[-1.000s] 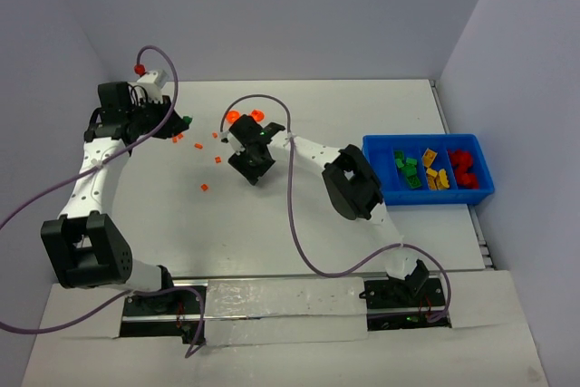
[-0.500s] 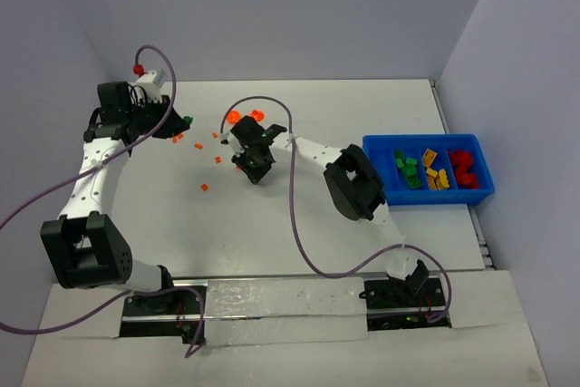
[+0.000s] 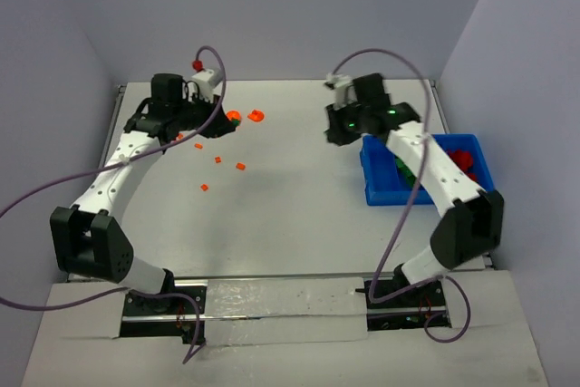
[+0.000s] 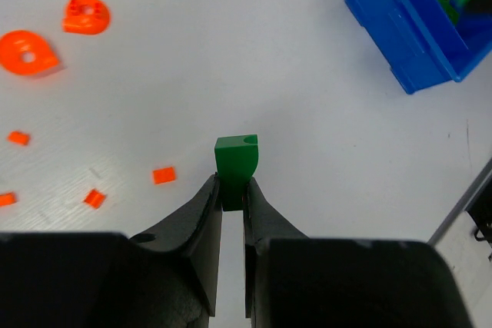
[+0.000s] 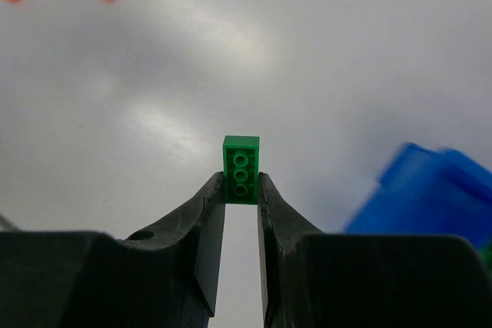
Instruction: Sort the legos into containers by color
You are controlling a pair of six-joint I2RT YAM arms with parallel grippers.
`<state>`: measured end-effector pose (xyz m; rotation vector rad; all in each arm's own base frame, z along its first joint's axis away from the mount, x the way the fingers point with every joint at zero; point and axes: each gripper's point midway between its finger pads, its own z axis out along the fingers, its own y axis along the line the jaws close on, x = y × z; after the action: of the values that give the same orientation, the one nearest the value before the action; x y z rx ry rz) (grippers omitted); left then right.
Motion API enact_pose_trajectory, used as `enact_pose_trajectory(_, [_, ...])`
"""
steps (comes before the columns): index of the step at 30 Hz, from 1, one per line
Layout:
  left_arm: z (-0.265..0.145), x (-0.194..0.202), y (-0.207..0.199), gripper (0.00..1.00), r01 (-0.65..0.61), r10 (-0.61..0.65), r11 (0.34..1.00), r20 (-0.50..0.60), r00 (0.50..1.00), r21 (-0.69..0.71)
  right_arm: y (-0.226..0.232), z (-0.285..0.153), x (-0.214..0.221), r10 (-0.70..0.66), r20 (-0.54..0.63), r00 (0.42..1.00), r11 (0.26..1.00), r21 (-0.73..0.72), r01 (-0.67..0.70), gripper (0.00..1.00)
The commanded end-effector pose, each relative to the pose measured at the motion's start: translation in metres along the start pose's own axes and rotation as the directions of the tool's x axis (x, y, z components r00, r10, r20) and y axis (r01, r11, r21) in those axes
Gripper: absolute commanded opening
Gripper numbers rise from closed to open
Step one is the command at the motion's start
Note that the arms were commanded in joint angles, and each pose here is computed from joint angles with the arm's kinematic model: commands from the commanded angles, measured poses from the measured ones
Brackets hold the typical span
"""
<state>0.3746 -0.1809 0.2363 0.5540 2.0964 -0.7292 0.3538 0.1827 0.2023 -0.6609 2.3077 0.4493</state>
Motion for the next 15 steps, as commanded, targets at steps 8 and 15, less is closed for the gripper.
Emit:
enact_pose_trajectory(8, [0.037, -0.023, -0.041, 0.0, -0.083, 0.083, 0.995, 0.001, 0.997, 0.053, -0.162, -0.082, 0.11, 0.224, -0.132, 0.966, 0.92, 0.355, -0.165, 0.0])
enact_pose_trajectory(15, [0.046, -0.012, -0.051, 0.0, -0.09, 0.092, 0.993, -0.031, 0.995, 0.072, -0.205, -0.066, 0.141, 0.315, -0.215, 0.925, 0.882, 0.426, -0.201, 0.0])
